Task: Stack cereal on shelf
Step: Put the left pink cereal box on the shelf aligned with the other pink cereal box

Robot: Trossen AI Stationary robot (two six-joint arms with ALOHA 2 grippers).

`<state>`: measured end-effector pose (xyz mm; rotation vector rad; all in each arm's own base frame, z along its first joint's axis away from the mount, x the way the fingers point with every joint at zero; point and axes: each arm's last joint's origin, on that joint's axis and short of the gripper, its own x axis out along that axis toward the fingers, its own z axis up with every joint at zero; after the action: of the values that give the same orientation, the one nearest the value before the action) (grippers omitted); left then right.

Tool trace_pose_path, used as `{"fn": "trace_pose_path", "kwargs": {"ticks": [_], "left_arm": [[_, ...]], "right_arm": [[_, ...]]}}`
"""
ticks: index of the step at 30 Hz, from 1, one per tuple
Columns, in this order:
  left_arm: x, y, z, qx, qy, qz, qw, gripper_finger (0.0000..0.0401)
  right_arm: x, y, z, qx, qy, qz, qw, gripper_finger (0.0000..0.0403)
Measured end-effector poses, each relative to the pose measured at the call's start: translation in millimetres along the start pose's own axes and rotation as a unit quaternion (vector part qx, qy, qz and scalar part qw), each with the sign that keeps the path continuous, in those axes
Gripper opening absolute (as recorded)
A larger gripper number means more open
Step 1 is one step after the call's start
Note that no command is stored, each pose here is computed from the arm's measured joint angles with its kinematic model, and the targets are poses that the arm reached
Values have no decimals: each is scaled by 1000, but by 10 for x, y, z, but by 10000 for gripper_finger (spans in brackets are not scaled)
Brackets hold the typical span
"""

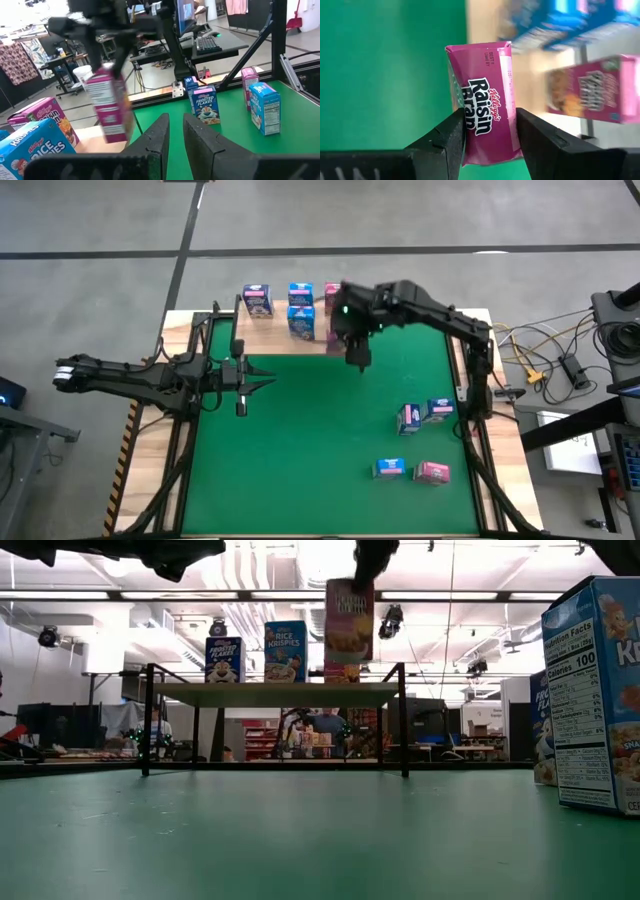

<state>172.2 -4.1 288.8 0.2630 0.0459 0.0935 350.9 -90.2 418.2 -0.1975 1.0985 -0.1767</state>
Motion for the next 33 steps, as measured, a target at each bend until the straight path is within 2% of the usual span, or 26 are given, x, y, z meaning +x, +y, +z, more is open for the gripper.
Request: {"fn": "trace_pose_path", "kwargs": {"ticks": [7, 13, 18, 33], "left_arm": [[0, -2, -5, 0, 2, -1, 1000, 38], [0, -2, -6, 1, 3, -1, 1000, 38], [0, -2, -7, 5, 3, -1, 1000, 38], [0, -2, -7, 6, 3, -1, 1000, 38]], "right_arm": [[53, -547, -162, 31, -23, 13, 999, 155], [109, -784, -234, 42, -51, 42, 997, 155], [228, -828, -212, 31, -67, 39, 997, 155], [372, -820, -250, 25, -37, 25, 999, 155]]}}
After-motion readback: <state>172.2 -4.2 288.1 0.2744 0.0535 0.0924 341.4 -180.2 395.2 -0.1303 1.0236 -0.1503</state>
